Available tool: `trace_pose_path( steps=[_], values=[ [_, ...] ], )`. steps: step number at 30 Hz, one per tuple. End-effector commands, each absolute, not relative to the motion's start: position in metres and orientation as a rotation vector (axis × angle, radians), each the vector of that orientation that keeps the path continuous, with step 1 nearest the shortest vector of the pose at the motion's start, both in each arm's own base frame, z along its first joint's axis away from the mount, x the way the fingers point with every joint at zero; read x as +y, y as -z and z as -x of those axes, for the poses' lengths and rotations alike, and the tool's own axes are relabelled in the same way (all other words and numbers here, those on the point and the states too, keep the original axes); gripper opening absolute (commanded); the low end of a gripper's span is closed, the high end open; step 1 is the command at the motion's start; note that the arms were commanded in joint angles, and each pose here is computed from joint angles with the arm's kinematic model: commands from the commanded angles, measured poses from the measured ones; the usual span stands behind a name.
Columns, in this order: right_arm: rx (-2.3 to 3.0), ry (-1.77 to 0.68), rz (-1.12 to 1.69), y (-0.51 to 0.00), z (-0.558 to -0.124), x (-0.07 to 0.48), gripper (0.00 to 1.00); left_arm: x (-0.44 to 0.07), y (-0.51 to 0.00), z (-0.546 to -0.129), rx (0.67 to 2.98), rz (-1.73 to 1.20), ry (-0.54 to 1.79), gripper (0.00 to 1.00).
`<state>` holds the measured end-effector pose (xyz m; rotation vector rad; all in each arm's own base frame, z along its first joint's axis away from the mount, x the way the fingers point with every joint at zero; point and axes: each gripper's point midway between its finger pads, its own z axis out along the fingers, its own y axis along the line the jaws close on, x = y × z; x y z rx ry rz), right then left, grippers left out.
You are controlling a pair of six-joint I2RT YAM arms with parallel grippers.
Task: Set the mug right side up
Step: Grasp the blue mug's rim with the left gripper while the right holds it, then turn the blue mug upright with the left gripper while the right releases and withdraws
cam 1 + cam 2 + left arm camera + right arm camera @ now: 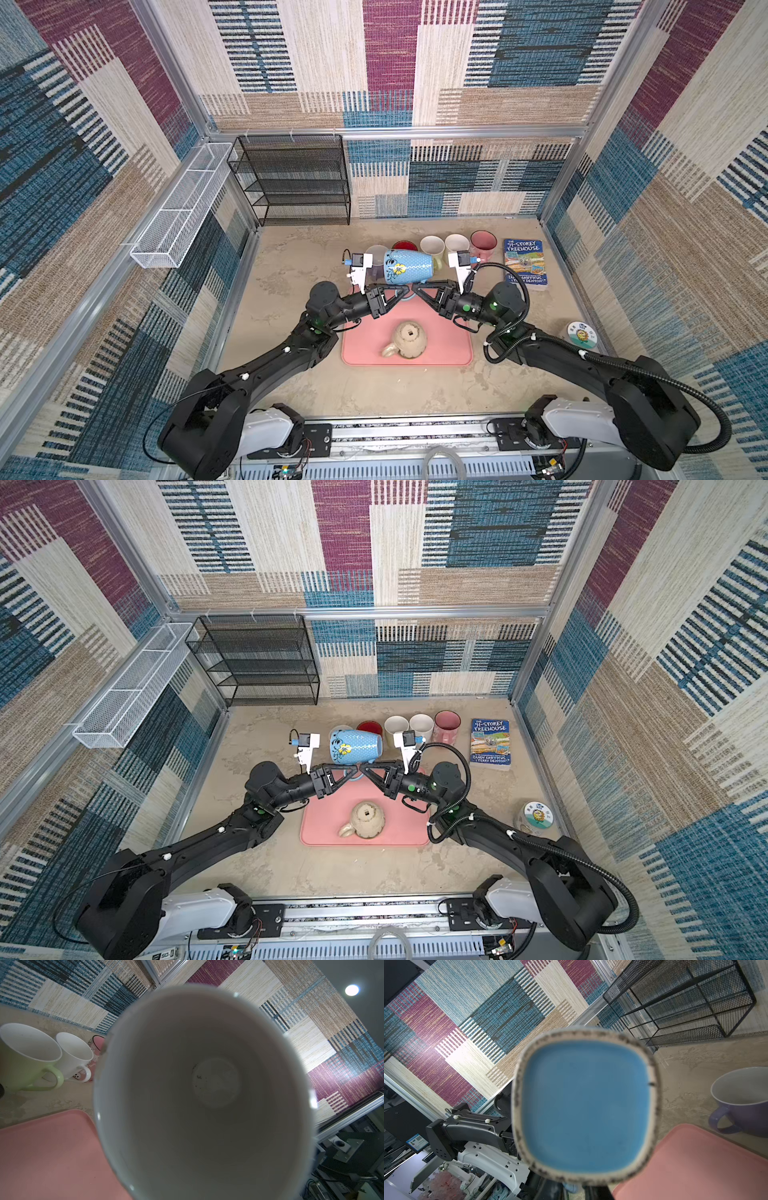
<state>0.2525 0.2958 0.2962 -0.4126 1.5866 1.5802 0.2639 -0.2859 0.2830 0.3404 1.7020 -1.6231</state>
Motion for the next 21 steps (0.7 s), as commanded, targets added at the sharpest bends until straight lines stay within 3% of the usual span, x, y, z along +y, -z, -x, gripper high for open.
trace_pose_path(
  steps=[1,4,9,16,21],
  values=[
    [1.518,-1.607,0.503,-0.308,-0.242,0.300,0.00,-0.284,-0.305,-0.266,1.592,-0.359,1.616,0.07],
    [1.527,-1.605,0.501,-0.304,-0.245,0.301,0.00,-0.284,-0.303,-0.268,1.595,-0.356,1.612,0.00],
    [1.558,-1.590,0.479,-0.294,-0.253,0.299,0.02,-0.283,-0.297,-0.269,1.601,-0.336,1.608,0.00],
    [1.605,-1.533,0.462,-0.284,-0.261,0.293,0.47,-0.275,-0.284,-0.273,1.643,-0.273,1.543,0.00],
    [1.661,-1.471,0.455,-0.273,-0.262,0.286,0.64,-0.258,-0.278,-0.277,1.725,-0.210,1.415,0.00]
  ],
)
